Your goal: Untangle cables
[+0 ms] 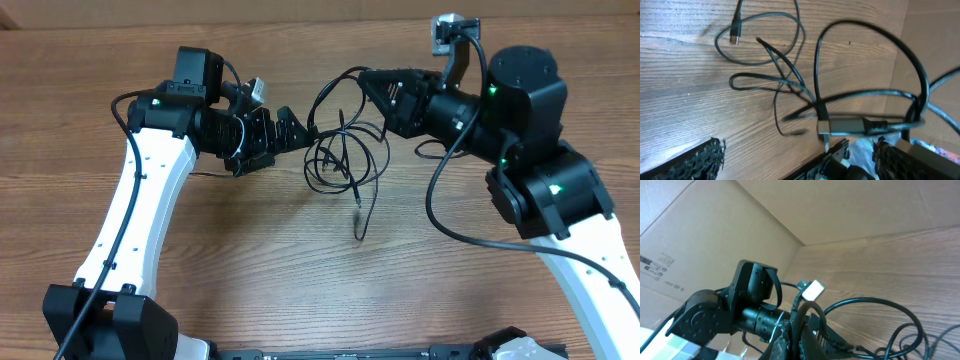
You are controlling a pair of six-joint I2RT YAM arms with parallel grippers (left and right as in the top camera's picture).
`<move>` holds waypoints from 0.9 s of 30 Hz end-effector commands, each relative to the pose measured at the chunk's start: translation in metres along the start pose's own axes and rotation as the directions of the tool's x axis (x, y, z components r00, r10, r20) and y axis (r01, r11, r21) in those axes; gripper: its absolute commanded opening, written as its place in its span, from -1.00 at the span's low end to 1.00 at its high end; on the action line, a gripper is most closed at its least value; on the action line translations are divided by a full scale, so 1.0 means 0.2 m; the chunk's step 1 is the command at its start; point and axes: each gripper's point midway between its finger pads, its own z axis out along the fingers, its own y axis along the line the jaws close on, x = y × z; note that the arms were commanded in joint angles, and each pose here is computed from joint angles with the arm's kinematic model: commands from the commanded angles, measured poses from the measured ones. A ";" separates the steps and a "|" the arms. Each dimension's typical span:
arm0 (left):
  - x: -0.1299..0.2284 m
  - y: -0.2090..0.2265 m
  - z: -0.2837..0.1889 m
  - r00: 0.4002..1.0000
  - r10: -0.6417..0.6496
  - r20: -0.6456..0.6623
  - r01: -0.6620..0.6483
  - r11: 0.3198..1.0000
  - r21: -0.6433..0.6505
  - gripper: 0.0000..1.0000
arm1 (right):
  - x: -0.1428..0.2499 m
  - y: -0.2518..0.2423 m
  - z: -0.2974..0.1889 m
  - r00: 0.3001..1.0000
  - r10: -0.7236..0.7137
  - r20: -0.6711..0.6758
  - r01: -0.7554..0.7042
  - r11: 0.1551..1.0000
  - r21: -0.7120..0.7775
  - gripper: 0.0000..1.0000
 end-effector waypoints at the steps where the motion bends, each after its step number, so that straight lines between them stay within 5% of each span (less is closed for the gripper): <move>1: 0.01 -0.04 -0.07 0.995 0.101 0.026 -0.101 0.995 0.000 0.94 | -0.08 0.08 -0.03 0.998 0.049 0.047 -0.047 0.998 -0.039 -0.93; 9: 0.04 0.02 -0.07 0.996 0.090 0.001 -0.090 0.994 -0.062 0.96 | -0.20 0.27 -0.09 0.988 -0.034 0.150 0.060 0.984 -0.169 -0.93; 17: 0.06 0.03 -0.07 0.997 0.080 -0.012 -0.080 0.995 -0.066 0.96 | -0.19 -0.19 -0.06 0.980 -0.048 0.194 -0.004 0.966 0.258 -0.93; 19: 0.06 0.03 -0.07 0.997 0.079 -0.012 -0.080 0.995 -0.066 0.96 | -0.15 -0.21 -0.04 0.986 -0.032 0.163 -0.013 0.965 0.263 -0.93; 23: 0.06 0.03 -0.07 0.997 0.078 -0.013 -0.079 0.995 -0.066 0.96 | -0.20 0.09 -0.04 0.983 -0.087 0.164 0.091 0.996 -0.013 -0.93; 27: 0.07 0.03 -0.07 0.996 0.086 -0.022 -0.088 0.994 -0.068 0.96 | -0.37 0.56 -0.28 0.922 -0.145 0.359 0.266 0.911 -0.314 -0.93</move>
